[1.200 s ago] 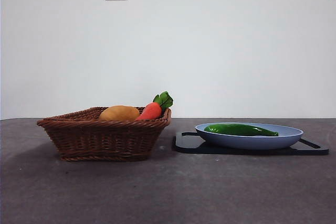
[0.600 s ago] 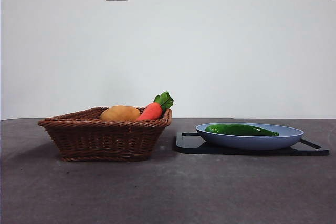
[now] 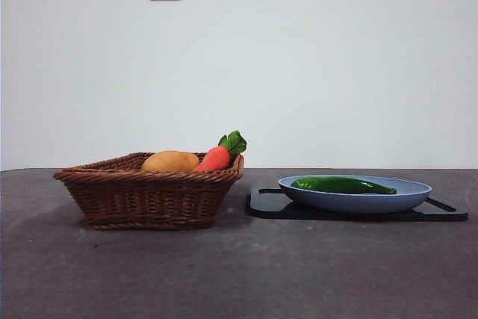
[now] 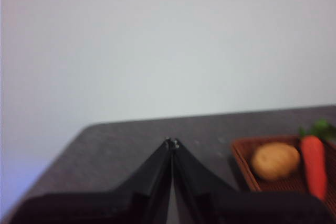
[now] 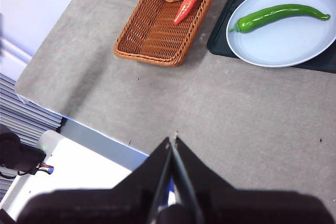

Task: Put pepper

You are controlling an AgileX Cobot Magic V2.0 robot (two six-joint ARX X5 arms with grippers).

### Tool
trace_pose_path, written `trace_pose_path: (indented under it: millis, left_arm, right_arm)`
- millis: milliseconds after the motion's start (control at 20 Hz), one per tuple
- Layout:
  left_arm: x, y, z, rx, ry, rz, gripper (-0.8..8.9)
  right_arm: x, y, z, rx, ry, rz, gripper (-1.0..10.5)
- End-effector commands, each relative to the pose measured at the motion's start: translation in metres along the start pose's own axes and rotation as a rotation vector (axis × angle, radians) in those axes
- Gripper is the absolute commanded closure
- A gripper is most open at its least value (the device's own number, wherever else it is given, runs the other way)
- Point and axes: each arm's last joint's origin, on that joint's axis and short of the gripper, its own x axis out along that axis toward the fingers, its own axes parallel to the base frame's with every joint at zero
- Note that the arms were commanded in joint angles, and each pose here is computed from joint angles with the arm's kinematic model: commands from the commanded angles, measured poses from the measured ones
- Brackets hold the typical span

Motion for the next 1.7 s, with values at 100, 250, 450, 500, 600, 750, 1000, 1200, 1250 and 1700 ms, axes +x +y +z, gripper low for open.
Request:
trace_pose_path:
  millis: [100,250,450,500,600,750,1000,1200,1250,1700]
  left_arm:
    - [-0.001,-0.002,-0.024,-0.023,0.020,-0.016,8.05]
    - [0.002,-0.003,-0.047,-0.034,0.077,-0.018,8.05]
    - [0.003,-0.005,-0.072,-0.076,0.153,-0.024,8.05]
    - [0.002,-0.005,-0.074,-0.076,0.179,-0.031,8.05]
    - [0.002,-0.006,-0.077,-0.075,0.209,-0.041,8.05]
    - [0.001,-0.006,-0.080,-0.080,0.240,-0.044,8.05]
    - [0.001,-0.006,-0.079,-0.079,0.237,-0.041,8.05]
    - [0.001,-0.006,-0.079,-0.079,0.237,-0.041,8.05]
    - [0.001,-0.006,-0.079,-0.079,0.237,-0.041,8.05]
    - [0.001,-0.006,-0.079,-0.079,0.237,-0.041,8.05]
  right_arm:
    - [-0.002,0.001,0.001,0.001,0.006,-0.001,9.4]
    - [-0.002,0.001,0.001,0.001,0.006,-0.001,9.4]
    - [-0.002,0.001,0.001,0.001,0.006,-0.001,9.4]
    - [-0.002,0.001,0.001,0.001,0.006,-0.001,9.4]
    - [-0.002,0.001,0.001,0.001,0.006,-0.001,9.4]
    - [-0.002,0.001,0.001,0.001,0.006,-0.001,9.4]
    - [-0.002,0.001,0.001,0.001,0.006,-0.001,9.4]
    - [-0.002,0.001,0.001,0.001,0.006,-0.001,9.4]
    - [-0.002,0.001,0.001,0.001,0.006,-0.001,9.4]
    - [-0.006,0.003,0.002,-0.173,-0.076,-0.022,9.4]
